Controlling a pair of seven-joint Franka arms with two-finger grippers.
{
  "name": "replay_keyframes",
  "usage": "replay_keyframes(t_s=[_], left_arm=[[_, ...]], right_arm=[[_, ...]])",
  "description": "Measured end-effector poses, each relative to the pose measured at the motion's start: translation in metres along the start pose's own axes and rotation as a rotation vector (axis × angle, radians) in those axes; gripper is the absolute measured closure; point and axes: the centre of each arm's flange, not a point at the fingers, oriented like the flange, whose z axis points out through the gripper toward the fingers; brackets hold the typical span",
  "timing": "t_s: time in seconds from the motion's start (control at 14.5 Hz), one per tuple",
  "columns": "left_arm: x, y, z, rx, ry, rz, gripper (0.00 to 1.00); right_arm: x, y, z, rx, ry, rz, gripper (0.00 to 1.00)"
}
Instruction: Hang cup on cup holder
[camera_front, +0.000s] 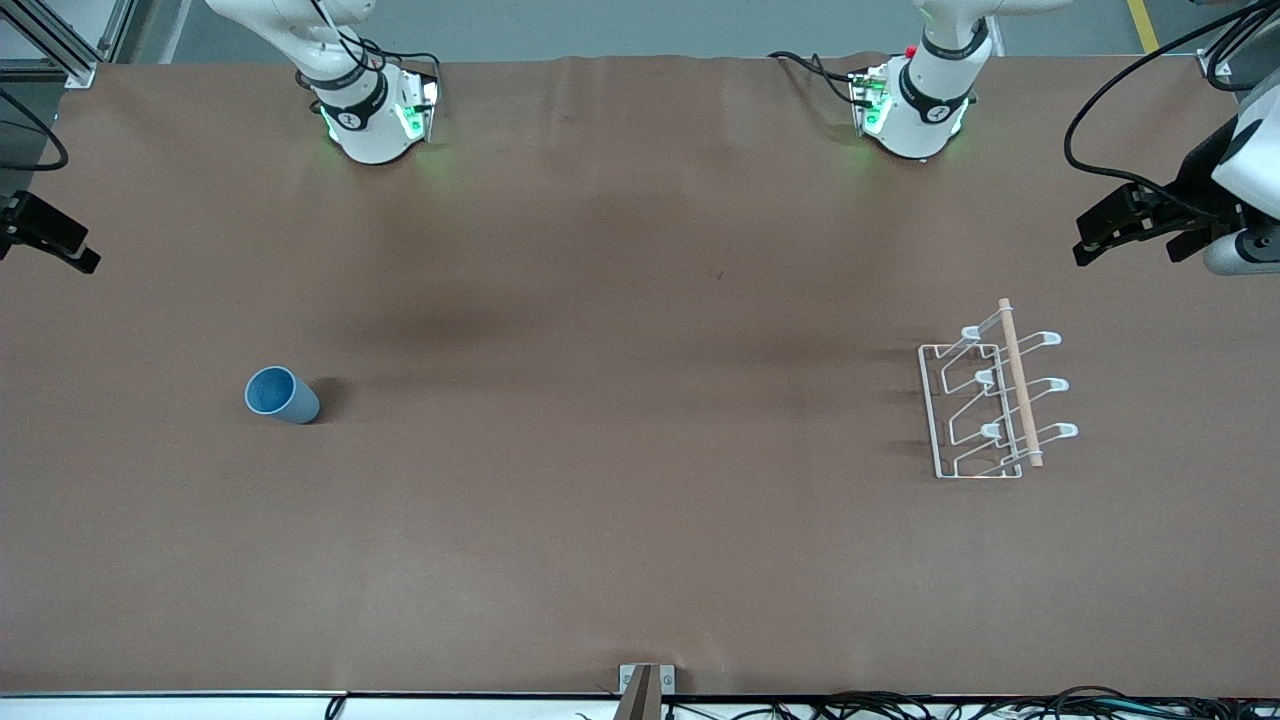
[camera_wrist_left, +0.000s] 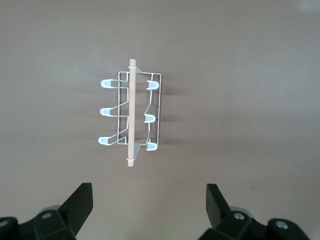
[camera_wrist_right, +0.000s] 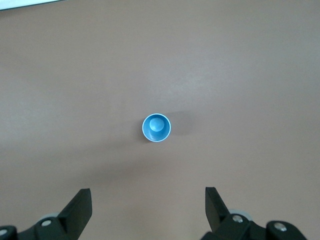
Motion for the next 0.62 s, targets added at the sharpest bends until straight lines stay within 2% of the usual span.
replay_keyframes(t_s=[0.62], left_arm=[[-0.0027,-0.0004,-0.0081,-0.002,0.017,-0.027,0.00]], right_arm=[[0.0004,-0.0002,0.0010,0.000,-0.001,-0.010,0.00]])
